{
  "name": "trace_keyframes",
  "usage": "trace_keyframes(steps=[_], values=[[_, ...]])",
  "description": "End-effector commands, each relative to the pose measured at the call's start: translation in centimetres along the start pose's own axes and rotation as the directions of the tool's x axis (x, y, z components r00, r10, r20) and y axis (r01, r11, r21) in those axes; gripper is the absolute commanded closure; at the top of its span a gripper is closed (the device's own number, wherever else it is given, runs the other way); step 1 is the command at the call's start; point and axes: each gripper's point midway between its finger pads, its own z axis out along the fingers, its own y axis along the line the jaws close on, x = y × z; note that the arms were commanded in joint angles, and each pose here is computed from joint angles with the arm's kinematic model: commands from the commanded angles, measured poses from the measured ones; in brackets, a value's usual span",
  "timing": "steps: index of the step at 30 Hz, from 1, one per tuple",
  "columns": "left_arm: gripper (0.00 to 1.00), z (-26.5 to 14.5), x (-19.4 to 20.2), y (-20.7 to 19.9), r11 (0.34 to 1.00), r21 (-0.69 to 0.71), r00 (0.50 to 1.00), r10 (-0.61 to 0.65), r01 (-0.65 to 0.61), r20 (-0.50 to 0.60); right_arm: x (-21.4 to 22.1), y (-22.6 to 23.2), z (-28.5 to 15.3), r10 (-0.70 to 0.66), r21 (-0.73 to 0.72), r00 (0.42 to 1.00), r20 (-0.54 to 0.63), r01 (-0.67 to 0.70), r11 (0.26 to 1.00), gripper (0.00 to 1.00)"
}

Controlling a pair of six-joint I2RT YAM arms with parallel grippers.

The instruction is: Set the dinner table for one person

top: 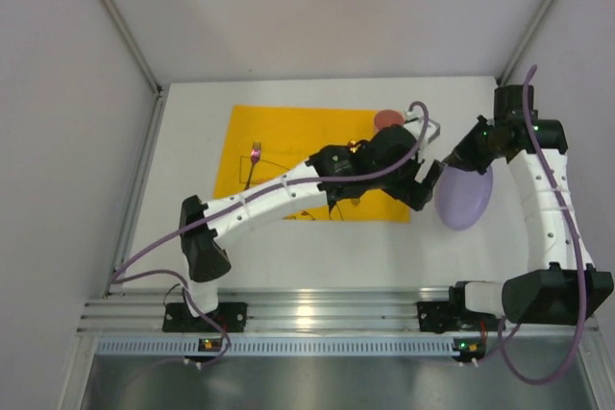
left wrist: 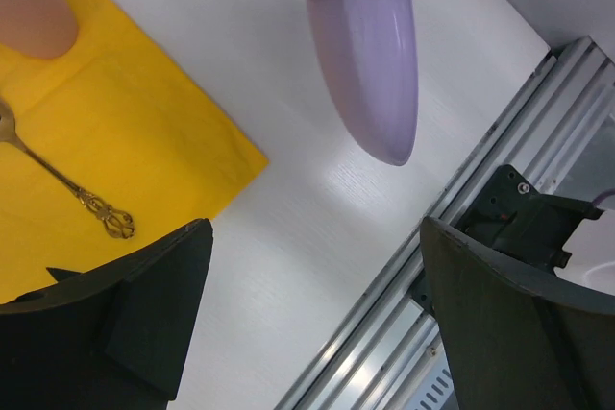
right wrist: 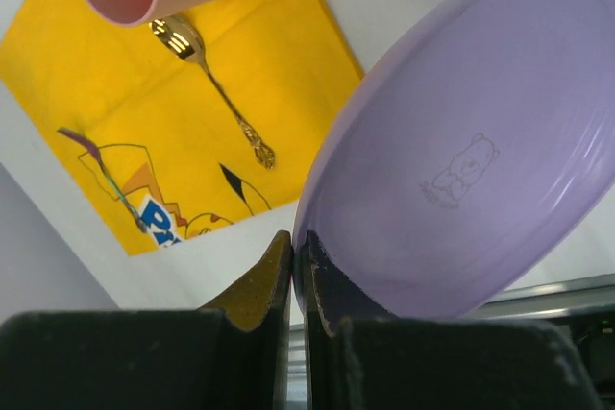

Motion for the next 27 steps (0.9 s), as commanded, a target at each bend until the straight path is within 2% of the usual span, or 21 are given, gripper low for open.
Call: trace_keyframes(steps=[1,9,15,18,19,22,23,25,27], values=[[0.06,-0.9,-2.1,-2.2,0.991,-0.076,0.986,0.119,-0.111,0.113,0.3,2.3,-3.7,0.023,-0.091,1.0,0.007,-0.023,0.996,1.0],[0.06,0.5,-0.1,-4.7,0.979,-0.113,0.979,0.178,-0.167,0.1,1.7,3.4,-5.2,0.012,-0.155,0.998,-0.069,-0.023,0.988,1.0],[0.1,1.5,-0.1,-4.0,0.965,-0.213,0.976,0.181,-0.153,0.118,3.3,4.4,-6.7,0.011,-0.216,0.99,-0.138,-0.04,0.976,1.0],[0.28,1.7,-0.7,-3.6,0.954,-0.266,0.973,0.184,-0.142,0.141,4.4,4.8,-7.2,0.02,-0.247,0.981,-0.191,-0.068,0.967,1.0],[0.44,1.8,-0.7,-3.5,0.952,-0.273,0.973,0.184,-0.14,0.142,4.7,4.8,-7.2,0.026,-0.252,0.978,-0.206,-0.079,0.964,1.0],[0.72,1.7,-1.5,-3.4,0.95,-0.289,0.969,0.177,-0.123,0.17,5.5,4.6,-7.2,0.026,-0.261,0.972,-0.235,-0.089,0.961,1.0],[0.88,1.6,-1.6,-3.4,0.949,-0.293,0.969,0.175,-0.118,0.175,5.7,4.5,-7.1,0.024,-0.259,0.97,-0.24,-0.088,0.962,1.0],[1.0,1.5,-1.9,-3.2,0.942,-0.316,0.967,0.175,-0.11,0.184,5.9,4.3,-7.1,0.015,-0.257,0.968,-0.249,-0.081,0.963,1.0],[1.0,1.5,-1.8,-2.7,0.937,-0.334,0.968,0.174,-0.106,0.182,5.9,4.3,-7.1,0.009,-0.26,0.968,-0.25,-0.076,0.963,1.0]])
